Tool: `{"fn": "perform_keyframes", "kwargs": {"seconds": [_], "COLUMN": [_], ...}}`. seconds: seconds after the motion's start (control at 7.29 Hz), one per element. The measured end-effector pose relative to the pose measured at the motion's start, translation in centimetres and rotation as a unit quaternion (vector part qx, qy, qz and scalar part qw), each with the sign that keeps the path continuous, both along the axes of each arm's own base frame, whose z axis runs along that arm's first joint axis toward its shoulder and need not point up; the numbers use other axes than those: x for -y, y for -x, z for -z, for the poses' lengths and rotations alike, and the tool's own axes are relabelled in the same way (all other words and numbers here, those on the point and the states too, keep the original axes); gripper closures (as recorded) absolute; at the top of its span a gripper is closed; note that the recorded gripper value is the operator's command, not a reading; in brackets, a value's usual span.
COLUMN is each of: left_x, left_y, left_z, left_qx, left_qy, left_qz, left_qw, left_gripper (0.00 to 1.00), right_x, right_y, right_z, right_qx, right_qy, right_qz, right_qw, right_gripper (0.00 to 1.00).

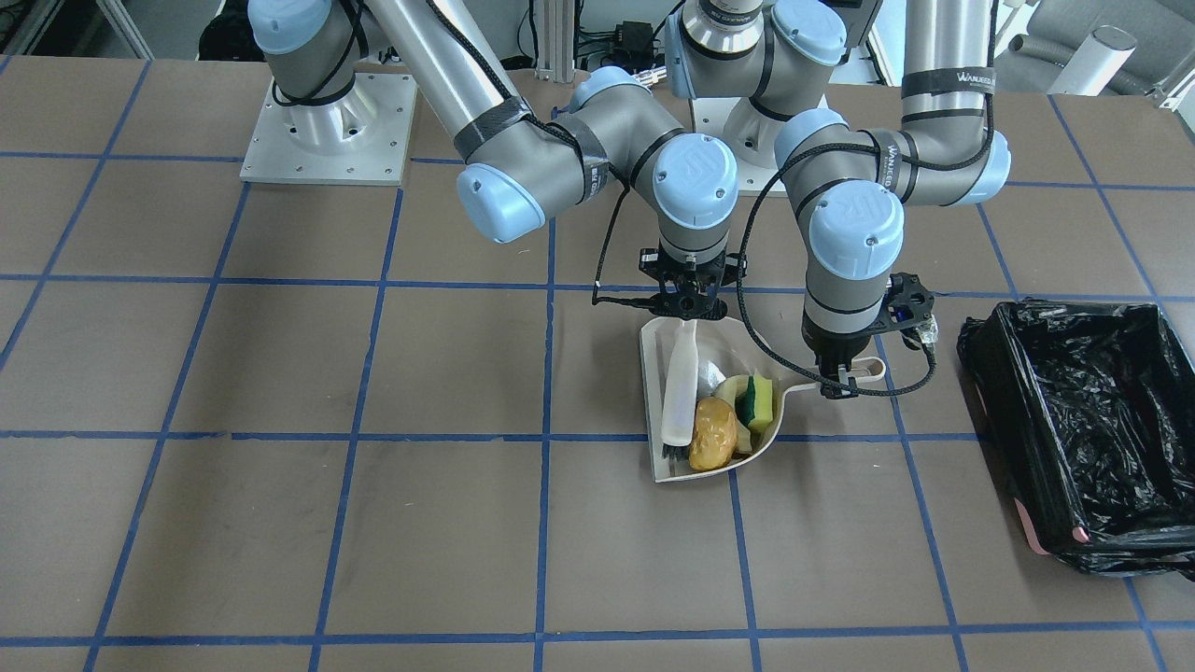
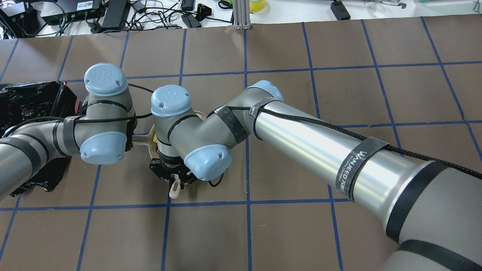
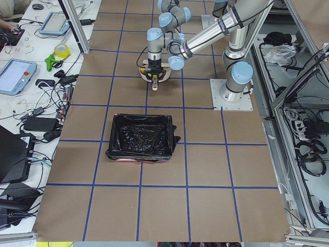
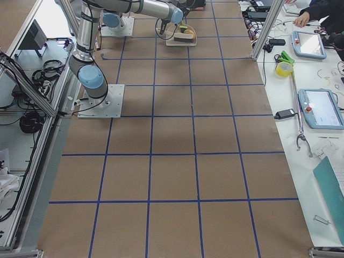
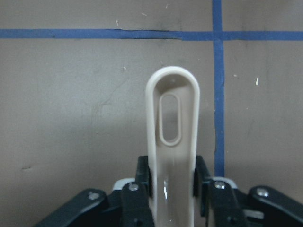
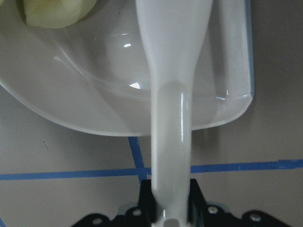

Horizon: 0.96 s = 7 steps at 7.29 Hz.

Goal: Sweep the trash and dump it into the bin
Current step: 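Sweep the yellow potato toy into the dustpan with the right gripper, then carry the dustpan toward the black bin with left while right withdraws the brush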

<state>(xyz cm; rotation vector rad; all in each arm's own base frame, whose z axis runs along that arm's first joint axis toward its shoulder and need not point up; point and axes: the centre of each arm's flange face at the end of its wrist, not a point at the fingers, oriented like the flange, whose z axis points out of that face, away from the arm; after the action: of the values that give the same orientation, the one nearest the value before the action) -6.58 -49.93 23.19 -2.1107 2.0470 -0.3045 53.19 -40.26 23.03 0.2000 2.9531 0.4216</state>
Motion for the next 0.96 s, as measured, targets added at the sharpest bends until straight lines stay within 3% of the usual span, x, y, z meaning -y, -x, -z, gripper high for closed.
{"fn": "perform_keyframes", "kwargs": {"seconds": [0.41,0.82,0.96], "left_x": [0.4,0.7,1.0], "left_y": [0.1,0.3,0.5], "left_z": [-0.4,-0.9,-1.4], "left_qx": [-0.007,-0.025,-0.049], "left_qy": [0.006,0.009,0.007], "left_qz": [-0.001,-0.001,-0.002], "left_qw": [1.0,0.9996,0.9988], "left_gripper": [1.0,1.0,1.0], "right_x": [0.3,4.9,7.4], "right_y": [3.2,10.9,15.5], "right_z": [-1.8,-5.0,-6.6], "right_qx": [-0.052,-0.071,-0.076], "right_qy": [0.009,0.007,0.006], "right_qz": [-0.057,-0.093,-0.107], "right_qw": [0.9969,0.9931,0.9913], "right_gripper": [1.0,1.0,1.0]}}
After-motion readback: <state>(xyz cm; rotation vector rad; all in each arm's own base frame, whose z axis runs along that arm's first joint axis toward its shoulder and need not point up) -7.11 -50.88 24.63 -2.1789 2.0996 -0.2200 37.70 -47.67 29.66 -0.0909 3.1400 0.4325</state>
